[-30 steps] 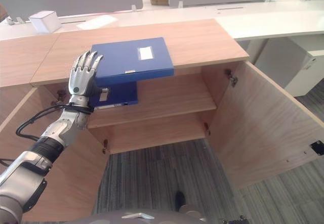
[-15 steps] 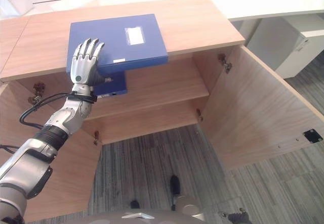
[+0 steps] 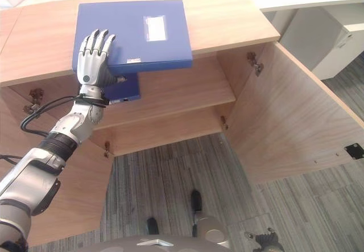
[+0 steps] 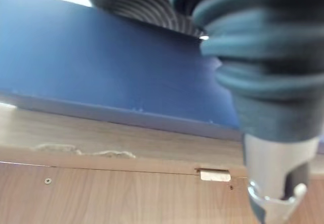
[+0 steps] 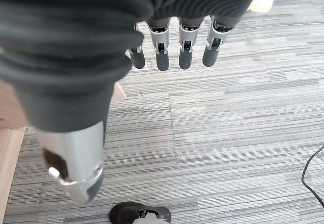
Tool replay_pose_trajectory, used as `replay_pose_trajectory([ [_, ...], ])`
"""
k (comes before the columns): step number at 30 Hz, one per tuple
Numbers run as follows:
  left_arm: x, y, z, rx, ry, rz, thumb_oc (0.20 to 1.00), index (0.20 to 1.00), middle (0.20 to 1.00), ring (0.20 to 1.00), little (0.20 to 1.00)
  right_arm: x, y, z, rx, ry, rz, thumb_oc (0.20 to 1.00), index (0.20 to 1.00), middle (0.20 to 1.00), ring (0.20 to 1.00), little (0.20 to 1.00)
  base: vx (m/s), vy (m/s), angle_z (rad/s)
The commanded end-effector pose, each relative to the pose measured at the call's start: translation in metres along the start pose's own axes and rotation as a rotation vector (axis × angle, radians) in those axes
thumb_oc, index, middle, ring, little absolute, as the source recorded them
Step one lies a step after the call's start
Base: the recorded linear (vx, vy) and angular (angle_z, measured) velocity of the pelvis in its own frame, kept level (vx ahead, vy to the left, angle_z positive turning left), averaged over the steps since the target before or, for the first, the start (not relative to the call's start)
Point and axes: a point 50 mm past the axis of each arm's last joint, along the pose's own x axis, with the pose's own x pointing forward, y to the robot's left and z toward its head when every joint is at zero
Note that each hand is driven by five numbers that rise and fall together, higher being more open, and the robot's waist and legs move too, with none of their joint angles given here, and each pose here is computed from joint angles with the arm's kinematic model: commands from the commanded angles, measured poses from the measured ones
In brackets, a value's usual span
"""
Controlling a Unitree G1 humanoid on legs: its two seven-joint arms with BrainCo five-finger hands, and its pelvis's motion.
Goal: Put the empty folder in the office cabinet
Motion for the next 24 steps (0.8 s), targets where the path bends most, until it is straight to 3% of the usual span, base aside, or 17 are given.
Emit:
replay_pose_trajectory([
  [1, 0.0178, 0.0189, -0.0106, 0.069, -0.01, 0.029, 1.0, 1.0, 1.0, 1.0, 1.0, 0.0015, -0.0057, 0.0096, -0.01, -0.025, -0.027, 1.0, 1.0, 1.0, 1.0, 1.0, 0.0, 0.0, 0.0],
  [23, 0.0145, 0.0236, -0.0096, 0.074, -0.045, 0.025, 1.0, 1.0, 1.0, 1.0, 1.0, 0.0024, -0.0081, 0.0099, -0.017, 0.004, -0.035, 1.0, 1.0, 1.0, 1.0, 1.0, 0.0, 0.0, 0.0],
  [24, 0.0136, 0.0235, -0.0103, 0.072, -0.043, 0.023, 0.457, 0.457, 0.457, 0.457, 0.457, 0.0024, -0.008, 0.01, -0.016, 0.004, -0.035, 1.0, 1.0, 1.0, 1.0, 1.0, 0.0, 0.0, 0.0],
])
